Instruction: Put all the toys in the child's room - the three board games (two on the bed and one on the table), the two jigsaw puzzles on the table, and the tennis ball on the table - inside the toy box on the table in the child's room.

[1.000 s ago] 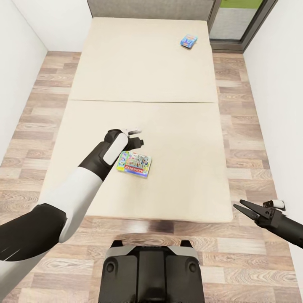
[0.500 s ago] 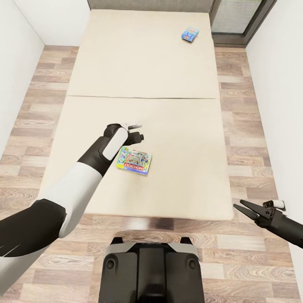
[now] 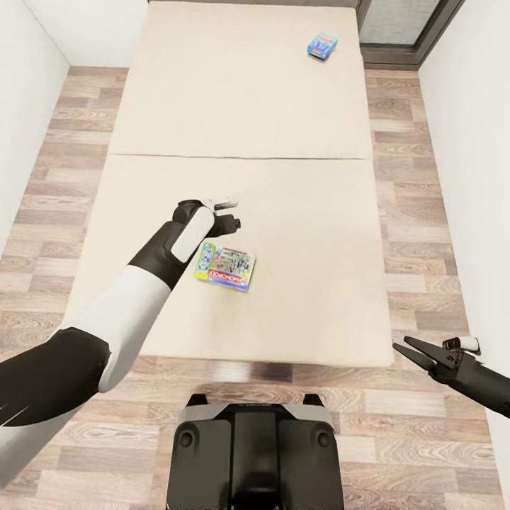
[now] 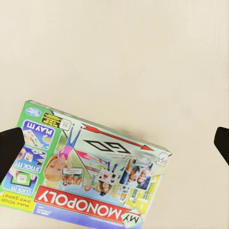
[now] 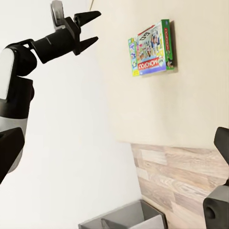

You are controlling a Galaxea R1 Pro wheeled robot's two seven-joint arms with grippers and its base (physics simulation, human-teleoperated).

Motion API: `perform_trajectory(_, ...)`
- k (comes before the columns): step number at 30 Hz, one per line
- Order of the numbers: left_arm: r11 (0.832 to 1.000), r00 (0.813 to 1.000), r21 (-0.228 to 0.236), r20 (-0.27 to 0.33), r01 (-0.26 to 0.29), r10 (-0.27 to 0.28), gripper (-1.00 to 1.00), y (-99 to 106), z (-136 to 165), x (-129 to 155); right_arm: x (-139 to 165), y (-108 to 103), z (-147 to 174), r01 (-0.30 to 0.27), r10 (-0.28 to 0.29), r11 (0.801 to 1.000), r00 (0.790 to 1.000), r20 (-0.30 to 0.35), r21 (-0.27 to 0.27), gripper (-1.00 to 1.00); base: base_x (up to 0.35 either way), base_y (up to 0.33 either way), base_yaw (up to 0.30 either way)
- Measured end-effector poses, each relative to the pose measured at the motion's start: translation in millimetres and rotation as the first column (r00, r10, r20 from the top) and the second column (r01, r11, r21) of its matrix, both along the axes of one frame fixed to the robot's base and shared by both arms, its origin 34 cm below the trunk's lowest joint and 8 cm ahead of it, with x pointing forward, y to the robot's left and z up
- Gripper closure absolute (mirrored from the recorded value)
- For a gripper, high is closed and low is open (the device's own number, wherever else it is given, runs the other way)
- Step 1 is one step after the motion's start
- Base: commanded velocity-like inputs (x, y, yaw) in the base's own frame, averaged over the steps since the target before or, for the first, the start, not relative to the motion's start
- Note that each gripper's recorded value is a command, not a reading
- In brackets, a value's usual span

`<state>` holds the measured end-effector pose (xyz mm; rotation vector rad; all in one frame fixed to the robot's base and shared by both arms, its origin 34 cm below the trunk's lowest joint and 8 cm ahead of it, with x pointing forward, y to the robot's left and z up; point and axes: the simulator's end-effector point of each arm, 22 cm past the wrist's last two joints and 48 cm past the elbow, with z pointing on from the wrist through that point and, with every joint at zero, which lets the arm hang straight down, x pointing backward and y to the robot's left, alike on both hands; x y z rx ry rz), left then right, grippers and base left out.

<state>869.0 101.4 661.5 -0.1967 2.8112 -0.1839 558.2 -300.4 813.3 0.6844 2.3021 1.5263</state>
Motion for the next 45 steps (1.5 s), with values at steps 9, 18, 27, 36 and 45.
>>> perform_trajectory(9,1.0,1.0,0.018,-0.017,0.003,-0.003,-1.0,5,-13,-4,-3,0,-7,0.0,0.0,1.0,1.0,-0.015,-0.001,-1.0,0.0,0.0,0.0)
perform_trajectory(18,0.999,0.999,0.033,-0.05,0.003,-0.002,-1.0,11,-31,-15,-6,0,-14,-0.001,0.001,1.0,1.0,-0.03,-0.002,-1.0,0.0,0.0,0.0)
perform_trajectory(27,0.999,0.998,0.047,-0.063,0.013,-0.01,-1.0,12,-43,-21,-9,0,-20,-0.001,0.001,1.0,0.999,-0.046,-0.002,-1.0,0.0,0.0,0.0)
perform_trajectory(36,0.995,0.998,0.088,-0.056,0.04,-0.035,-1.0,18,-53,-22,-13,0,-27,-0.001,0.001,1.0,0.998,-0.061,-0.003,-1.0,0.0,0.0,0.0)
perform_trajectory(45,0.994,0.997,0.093,-0.057,0.048,-0.043,-1.0,18,-60,-24,-16,0,-34,-0.002,0.001,1.0,0.997,-0.076,-0.003,-1.0,0.0,0.0,0.0)
